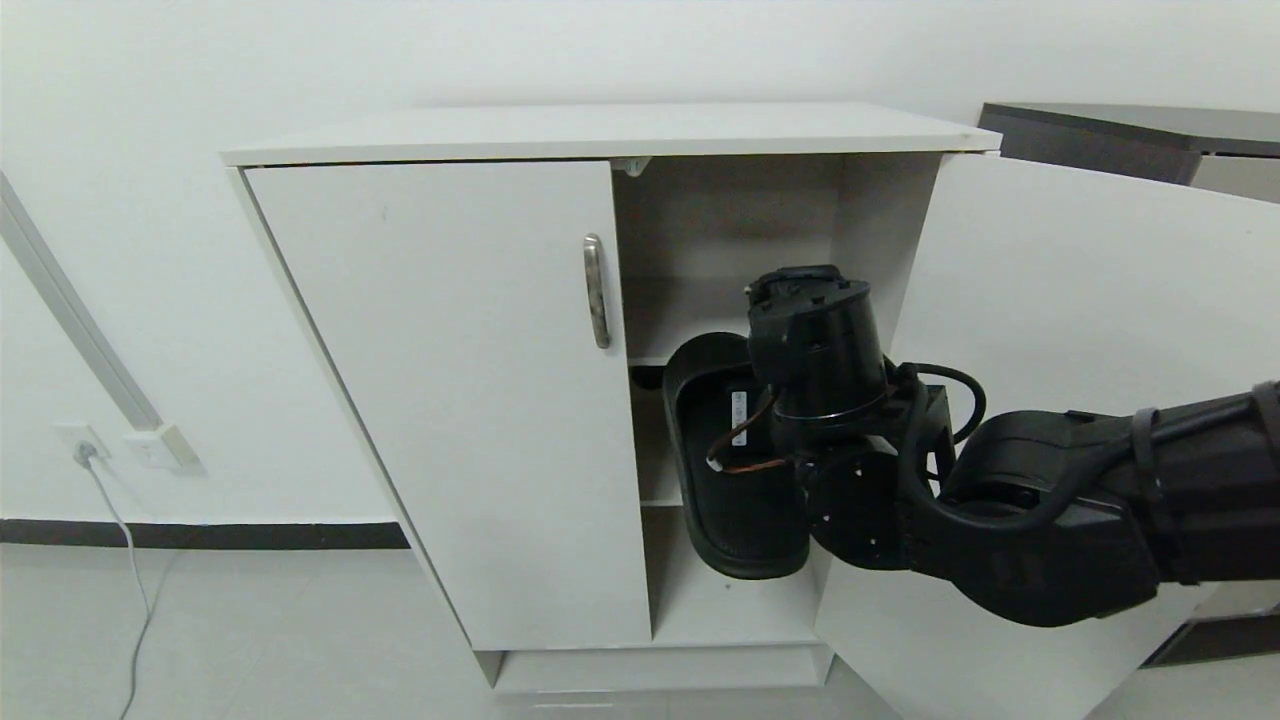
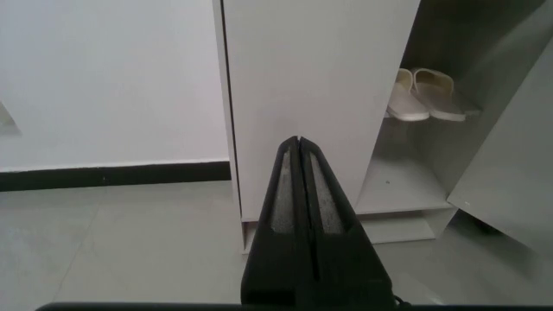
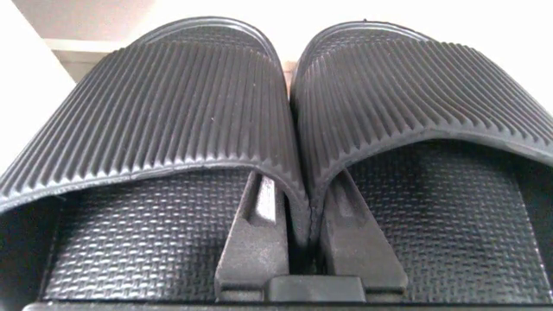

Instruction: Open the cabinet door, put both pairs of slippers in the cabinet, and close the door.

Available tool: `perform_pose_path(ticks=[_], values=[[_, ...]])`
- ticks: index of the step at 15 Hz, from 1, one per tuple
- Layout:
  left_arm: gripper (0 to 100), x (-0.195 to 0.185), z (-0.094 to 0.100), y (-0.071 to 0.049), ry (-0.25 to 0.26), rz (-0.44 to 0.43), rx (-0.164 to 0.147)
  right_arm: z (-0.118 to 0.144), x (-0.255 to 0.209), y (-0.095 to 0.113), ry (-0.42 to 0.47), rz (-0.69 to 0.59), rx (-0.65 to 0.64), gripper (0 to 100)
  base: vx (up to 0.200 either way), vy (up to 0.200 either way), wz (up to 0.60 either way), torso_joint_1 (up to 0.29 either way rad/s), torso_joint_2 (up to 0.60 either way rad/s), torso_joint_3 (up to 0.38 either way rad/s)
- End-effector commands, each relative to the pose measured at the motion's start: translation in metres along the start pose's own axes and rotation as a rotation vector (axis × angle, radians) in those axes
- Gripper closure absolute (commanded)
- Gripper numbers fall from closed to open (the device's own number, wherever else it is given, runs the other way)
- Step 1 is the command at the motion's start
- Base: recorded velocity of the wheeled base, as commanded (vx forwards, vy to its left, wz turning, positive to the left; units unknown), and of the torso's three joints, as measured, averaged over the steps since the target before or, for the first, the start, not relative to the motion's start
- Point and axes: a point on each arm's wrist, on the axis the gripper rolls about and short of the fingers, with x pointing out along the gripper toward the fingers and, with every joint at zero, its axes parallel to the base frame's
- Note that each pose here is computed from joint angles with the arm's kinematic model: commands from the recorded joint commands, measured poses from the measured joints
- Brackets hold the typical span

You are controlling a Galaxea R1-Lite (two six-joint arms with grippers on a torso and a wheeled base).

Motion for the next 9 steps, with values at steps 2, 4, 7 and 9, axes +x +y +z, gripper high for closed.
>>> perform_pose_path(ticks=[2, 4, 7, 9], values=[[100, 0.0001, 0.0000, 0.0000, 0.001, -0.001, 0.000, -0.0011, 0.0015, -0.0002, 0.002, -0.004, -0.002, 100, 0.200, 0.000, 0.00, -0.002, 0.00, 0.007], [100, 0.0001, 0.0000, 0.0000, 0.001, -0.001, 0.000, 0.0008, 0.0036, -0.0027, -0.002, -0.014, -0.001, 100, 0.200, 0.000, 0.00, 0.005, 0.00, 0.002], [100, 0.0001, 0.0000, 0.0000, 0.001, -0.001, 0.000, 0.0004, 0.0040, -0.0032, -0.001, -0.016, -0.004, 100, 0.200, 0.000, 0.00, -0.001, 0.00, 0.006], [100, 0.0001, 0.0000, 0.0000, 0.001, -0.001, 0.000, -0.0006, 0.0051, -0.0031, 0.002, -0.016, -0.006, 100, 0.200, 0.000, 0.00, 0.005, 0.00, 0.005]])
